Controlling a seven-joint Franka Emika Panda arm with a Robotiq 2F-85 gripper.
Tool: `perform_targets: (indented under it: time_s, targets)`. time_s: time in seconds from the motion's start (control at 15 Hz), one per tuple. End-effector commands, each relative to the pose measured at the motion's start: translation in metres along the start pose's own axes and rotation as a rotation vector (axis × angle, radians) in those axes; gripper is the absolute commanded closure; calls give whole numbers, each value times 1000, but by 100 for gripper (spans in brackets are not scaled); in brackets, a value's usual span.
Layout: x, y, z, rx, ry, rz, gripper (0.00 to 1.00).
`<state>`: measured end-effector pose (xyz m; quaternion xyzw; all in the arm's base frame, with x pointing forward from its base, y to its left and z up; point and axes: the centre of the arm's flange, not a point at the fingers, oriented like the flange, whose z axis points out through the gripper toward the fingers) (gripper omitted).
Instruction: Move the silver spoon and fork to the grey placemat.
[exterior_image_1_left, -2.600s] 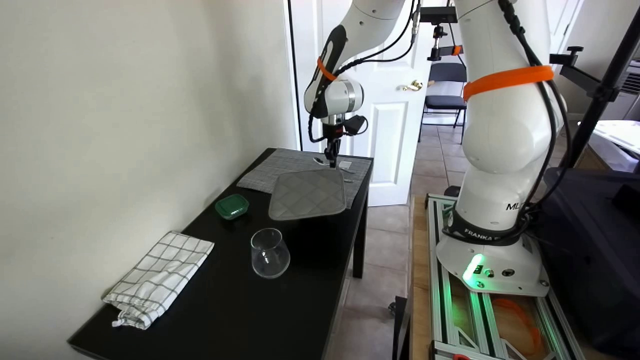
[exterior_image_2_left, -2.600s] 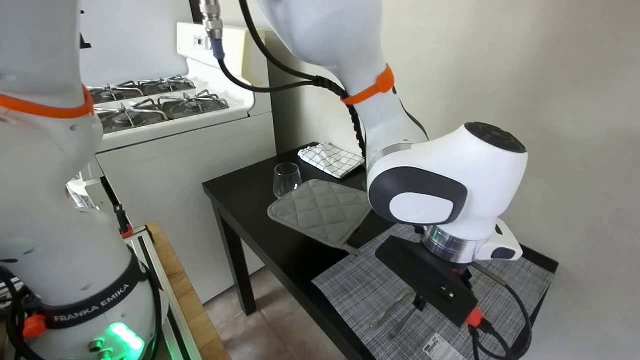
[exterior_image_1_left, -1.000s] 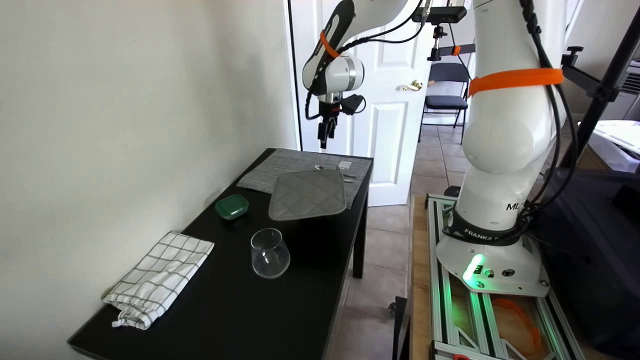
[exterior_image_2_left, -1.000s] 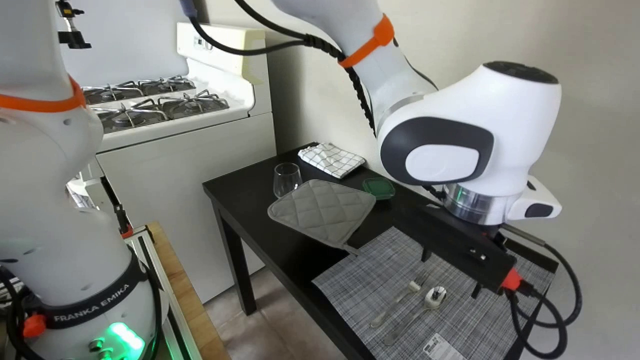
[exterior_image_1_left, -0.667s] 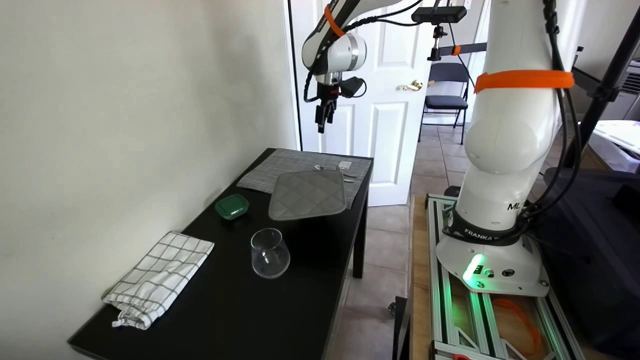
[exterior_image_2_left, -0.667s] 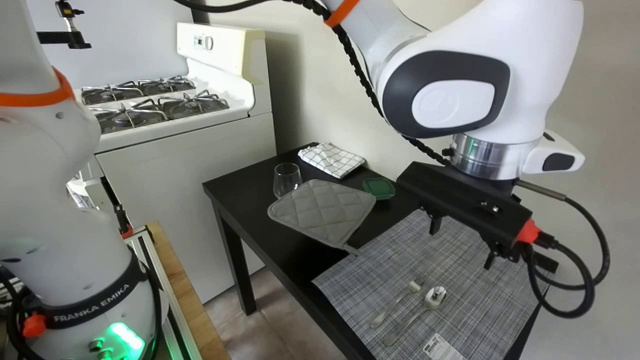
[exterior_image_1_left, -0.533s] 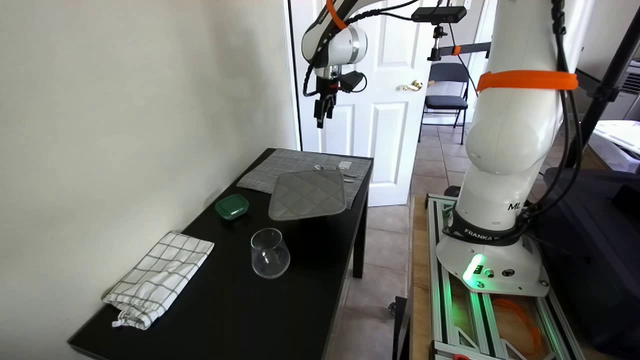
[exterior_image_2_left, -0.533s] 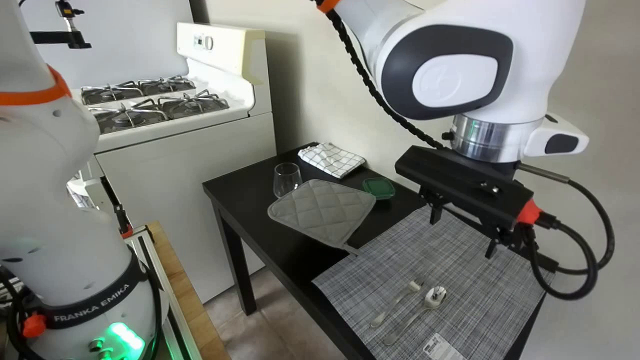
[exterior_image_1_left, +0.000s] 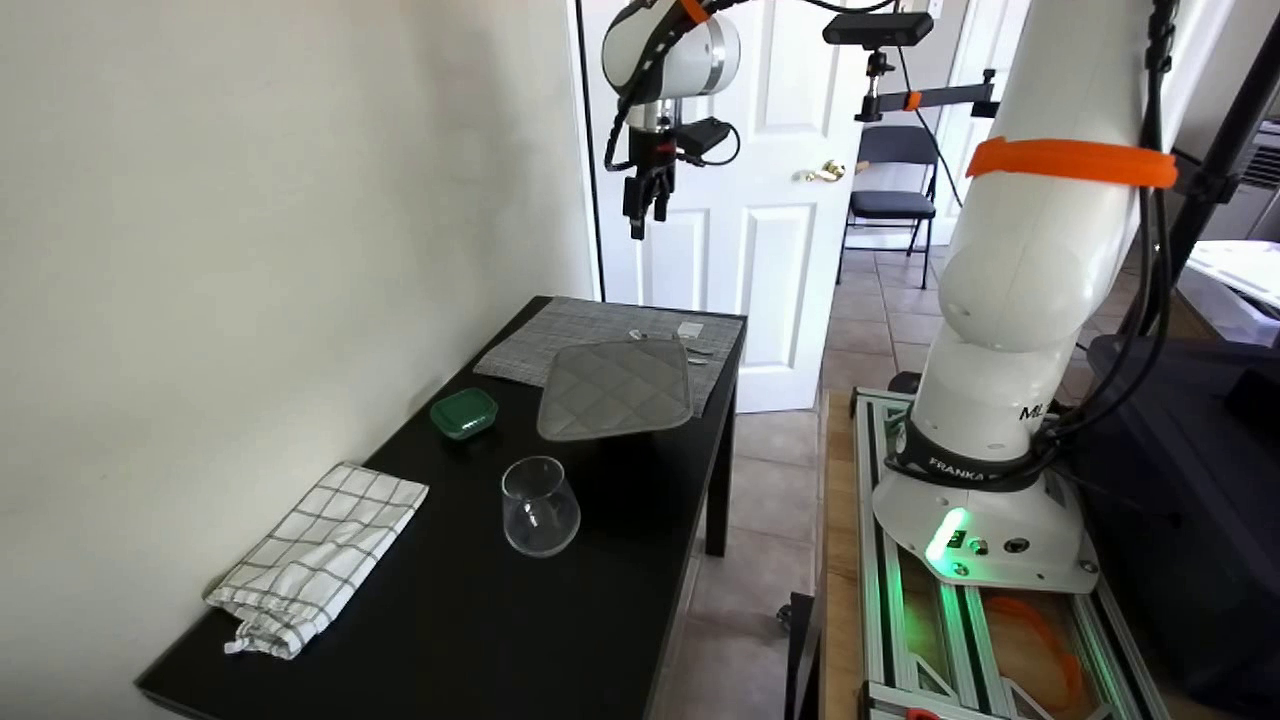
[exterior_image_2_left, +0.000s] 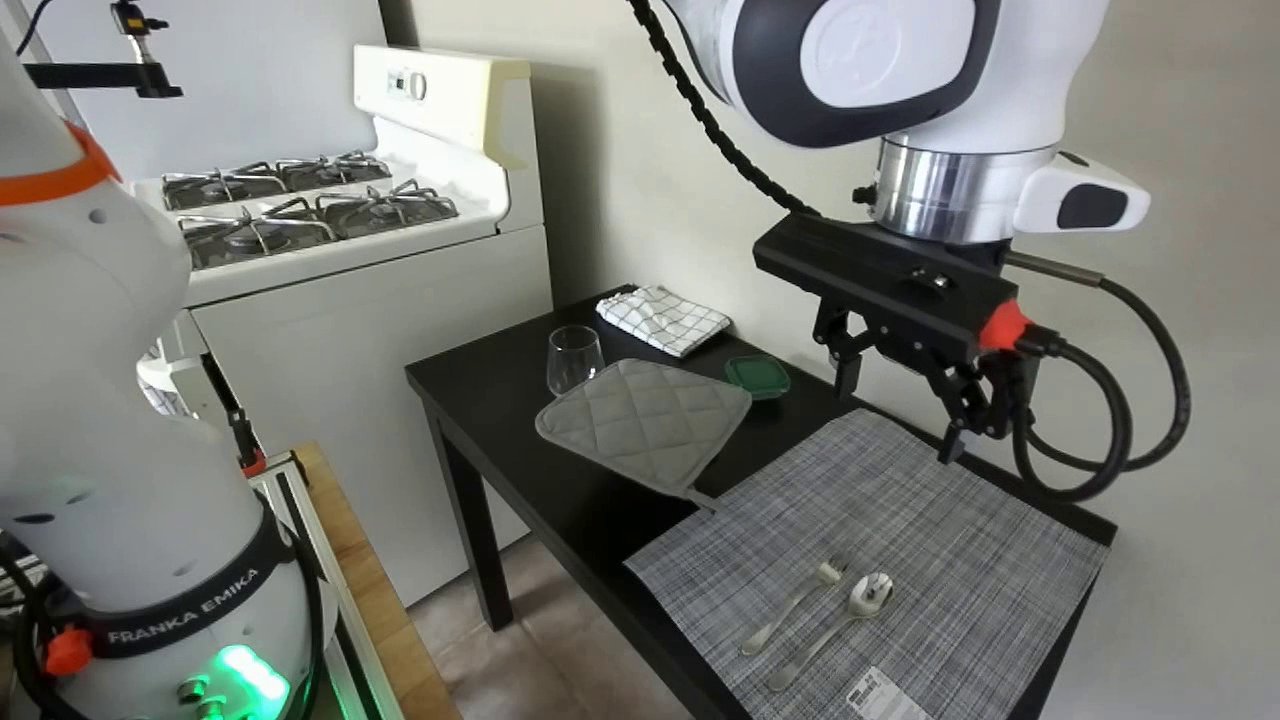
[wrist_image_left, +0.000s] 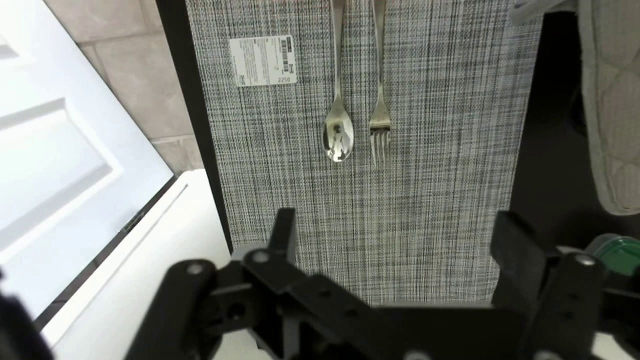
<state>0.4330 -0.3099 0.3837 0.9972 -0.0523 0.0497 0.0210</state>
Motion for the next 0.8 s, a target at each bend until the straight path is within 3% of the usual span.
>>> perform_targets:
  time_s: [0.0, 0.07, 0.73]
  targets:
    - [-17, -16, -14, -5, -12, 47, 0]
    - [-3, -5, -6, 0, 1, 21, 0]
    - [-6, -8, -11, 0, 8, 37, 0]
